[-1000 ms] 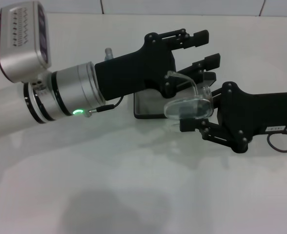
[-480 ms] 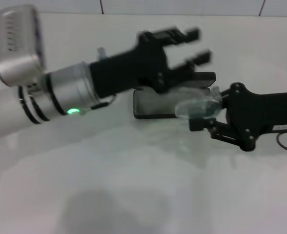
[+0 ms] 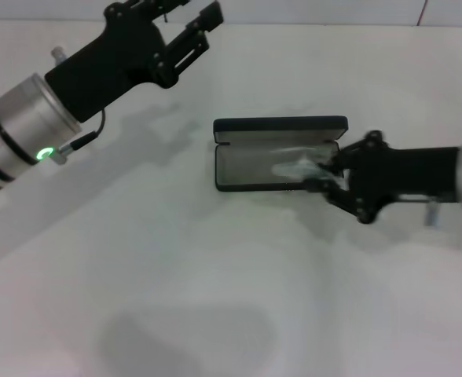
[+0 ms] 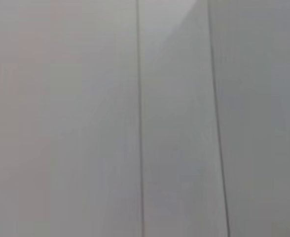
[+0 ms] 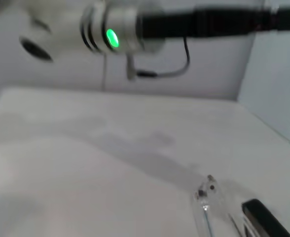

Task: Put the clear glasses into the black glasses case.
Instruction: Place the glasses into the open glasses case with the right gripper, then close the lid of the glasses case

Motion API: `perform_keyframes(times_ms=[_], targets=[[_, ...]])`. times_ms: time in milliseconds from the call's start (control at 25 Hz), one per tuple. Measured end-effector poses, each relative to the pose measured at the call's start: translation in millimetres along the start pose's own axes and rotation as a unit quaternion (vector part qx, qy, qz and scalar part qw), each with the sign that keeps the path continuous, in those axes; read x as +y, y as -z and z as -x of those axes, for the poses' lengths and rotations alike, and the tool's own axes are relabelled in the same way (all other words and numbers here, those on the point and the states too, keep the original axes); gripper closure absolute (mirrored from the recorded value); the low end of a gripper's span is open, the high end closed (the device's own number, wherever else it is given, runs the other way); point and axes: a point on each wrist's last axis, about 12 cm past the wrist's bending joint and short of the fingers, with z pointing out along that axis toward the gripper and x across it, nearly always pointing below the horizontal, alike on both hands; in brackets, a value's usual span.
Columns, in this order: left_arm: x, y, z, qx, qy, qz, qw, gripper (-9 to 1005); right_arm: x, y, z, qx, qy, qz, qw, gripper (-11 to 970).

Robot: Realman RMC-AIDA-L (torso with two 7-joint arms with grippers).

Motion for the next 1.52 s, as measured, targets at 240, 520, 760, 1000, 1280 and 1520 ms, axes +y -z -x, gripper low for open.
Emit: perform_keyframes(times_ms=[240,520,760,1000,1280,1520], targets=[[1.1,1,-3,0.011,0.003,0.007,1.0,522,-2.1,-40,9,0.077,0.039,-0.056,0.995,841],[1.4,-2,-6,0.02,0.005,0.013,1.0,522,-6.8,-61,12,0.122,0.076,-0.091,0.985,839],[1.6,-4,-6,0.021,0.005,0.013,1.0,522,-7.5,-72,14,0.124,0.096,-0.107,0.982,836],[2.6,-9,-5,0.02,0.004,0.011,1.0,522,-6.8,-78,13,0.131,0.103,-0.096,0.981,833],[3.2,-12,-4,0.019,0.003,0.011,1.0,522,-3.5,-72,13,0.13,0.103,-0.082,0.983,708],[8.0,-13,-8,0.038,0.004,0.03,0.999,522,-11.4,-16,16,0.084,0.01,-0.012,0.996,637]])
